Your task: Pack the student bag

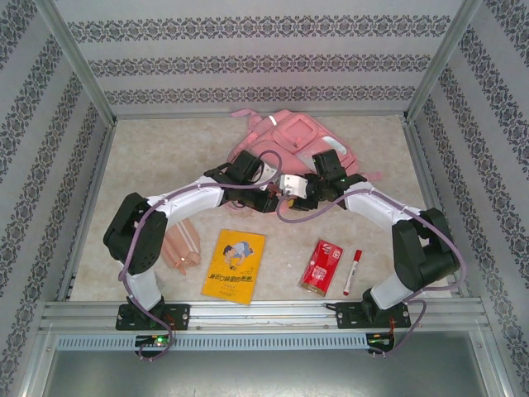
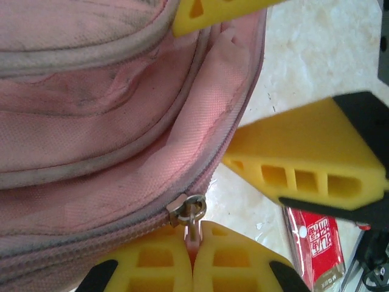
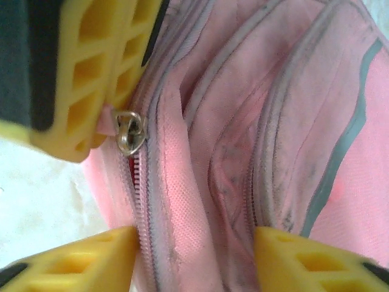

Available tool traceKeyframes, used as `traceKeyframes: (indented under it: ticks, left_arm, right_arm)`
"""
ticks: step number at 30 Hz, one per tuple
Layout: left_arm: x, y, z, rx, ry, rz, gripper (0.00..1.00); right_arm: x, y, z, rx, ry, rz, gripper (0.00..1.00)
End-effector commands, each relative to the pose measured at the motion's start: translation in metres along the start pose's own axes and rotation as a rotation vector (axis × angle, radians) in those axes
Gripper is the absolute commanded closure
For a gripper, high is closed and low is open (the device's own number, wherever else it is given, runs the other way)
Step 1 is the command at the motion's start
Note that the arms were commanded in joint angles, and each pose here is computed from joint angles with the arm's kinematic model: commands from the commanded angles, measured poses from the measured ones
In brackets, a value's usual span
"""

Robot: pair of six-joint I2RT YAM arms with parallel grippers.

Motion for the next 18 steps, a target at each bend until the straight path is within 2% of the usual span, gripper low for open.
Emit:
traceKeyframes:
  ticks: [1,6,10,13,16,18]
  left_arm:
    - [-0.023,0.016,-0.026,-0.092,-0.126,0.107,1.00]
    - [-0.003,0.023,-0.052,-0.132,-0.096,0.083,1.00]
    - [0.014,0.023,-0.075,-0.149,-0.061,0.092,1.00]
    - [0.040,0.020,-0.093,-0.168,0.044,0.065,1.00]
    - [0.070,0.014,-0.102,-0.156,0.152,0.032,1.00]
    - [0.074,0.009,-0.098,-0.117,0.138,0.046,1.00]
  right_arm:
    - [0.007,-0.009,0.007,0.041,0.000,-0.048,0.70]
    - [0.015,-0.017,-0.003,0.070,-0.031,-0.080,0.99]
    - [0.013,-0.027,-0.008,0.112,-0.065,-0.074,1.00]
    - [0.011,-0.034,-0.014,0.128,-0.082,-0.066,1.00]
    - [0.012,-0.039,-0.019,0.139,-0.085,-0.073,1.00]
    - [0.014,-0.040,-0.019,0.132,-0.082,-0.070,1.00]
Point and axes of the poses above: each hand's point on the last joint's axis, 136 mm out from that joint toward the fingers, its own z axis out along the fingers, its own x axis along the line the jaws close on, y = z × x, the point moved 7 cm from there along -z, back along the fingers, and after that the axes turned 10 degrees about -z, right-handed, at the moved point
